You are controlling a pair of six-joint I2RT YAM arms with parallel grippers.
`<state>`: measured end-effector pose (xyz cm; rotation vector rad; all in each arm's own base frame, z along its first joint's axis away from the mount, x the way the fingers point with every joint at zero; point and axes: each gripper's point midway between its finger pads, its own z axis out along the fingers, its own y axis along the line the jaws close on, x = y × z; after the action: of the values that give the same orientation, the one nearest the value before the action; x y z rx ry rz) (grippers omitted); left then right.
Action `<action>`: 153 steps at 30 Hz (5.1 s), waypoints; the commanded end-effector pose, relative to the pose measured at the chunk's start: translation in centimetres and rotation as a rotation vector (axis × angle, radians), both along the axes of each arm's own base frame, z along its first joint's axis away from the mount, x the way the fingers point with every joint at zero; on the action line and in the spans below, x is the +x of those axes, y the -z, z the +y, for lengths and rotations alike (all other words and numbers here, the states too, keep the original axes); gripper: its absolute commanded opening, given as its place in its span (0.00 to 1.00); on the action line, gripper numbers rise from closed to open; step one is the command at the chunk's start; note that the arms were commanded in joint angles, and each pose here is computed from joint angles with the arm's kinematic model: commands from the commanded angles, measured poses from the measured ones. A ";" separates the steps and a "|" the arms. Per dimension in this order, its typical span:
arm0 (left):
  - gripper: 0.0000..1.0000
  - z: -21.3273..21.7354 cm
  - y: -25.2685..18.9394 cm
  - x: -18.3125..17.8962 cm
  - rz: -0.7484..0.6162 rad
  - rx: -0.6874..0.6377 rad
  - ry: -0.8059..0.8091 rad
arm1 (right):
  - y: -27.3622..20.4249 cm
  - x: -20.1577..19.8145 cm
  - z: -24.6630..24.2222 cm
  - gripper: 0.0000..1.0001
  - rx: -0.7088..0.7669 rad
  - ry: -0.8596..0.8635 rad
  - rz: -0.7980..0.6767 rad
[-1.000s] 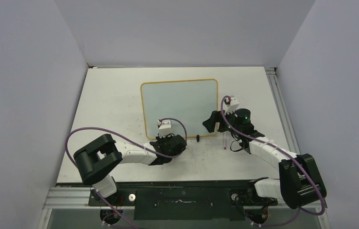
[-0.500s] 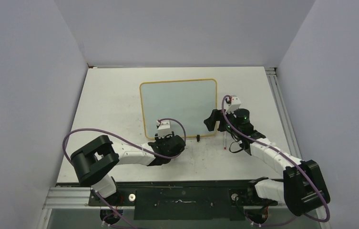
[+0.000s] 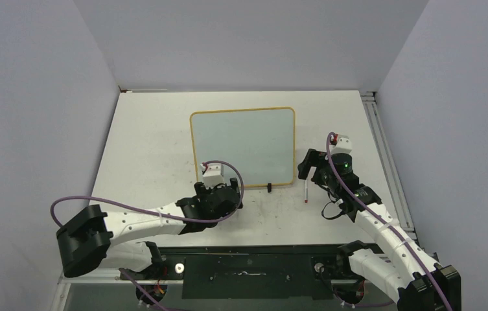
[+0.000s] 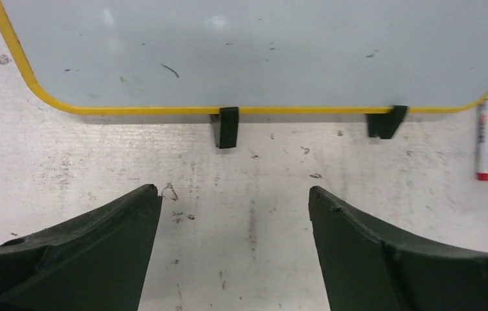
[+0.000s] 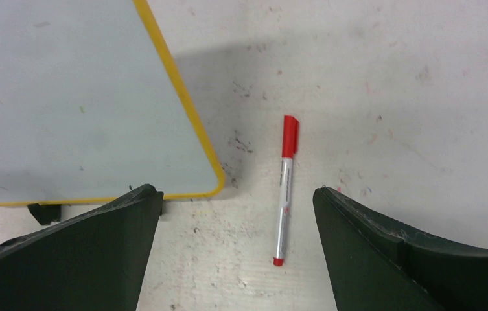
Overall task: Write a sentence on the whiteboard
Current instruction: Move the whiteboard stand to the center of the board, then open the whiteboard marker at the center of the board.
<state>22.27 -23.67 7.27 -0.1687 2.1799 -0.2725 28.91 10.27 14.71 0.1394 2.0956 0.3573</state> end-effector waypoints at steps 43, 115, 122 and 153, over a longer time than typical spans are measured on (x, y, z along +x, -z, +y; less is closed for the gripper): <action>0.97 9.8 -19.7 6.2 -0.374 0.103 0.251 | 11.8 -1.9 -0.5 0.35 -0.268 0.030 0.487; 0.71 -5.1 -8.3 -19.2 -0.356 0.240 1.591 | -2.4 -28.6 17.0 0.05 0.129 -1.167 0.916; 0.59 -4.4 -7.8 -19.0 -0.366 0.288 1.558 | -3.2 -29.5 16.7 0.05 0.121 -1.207 0.937; 0.00 -3.9 -9.9 -16.2 -0.345 0.257 1.390 | -5.7 -23.4 16.5 0.69 0.159 -1.067 0.756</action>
<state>4.02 -26.56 13.81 1.6350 1.5994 -0.6506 1.30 26.55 18.13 -1.0778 2.8517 1.2490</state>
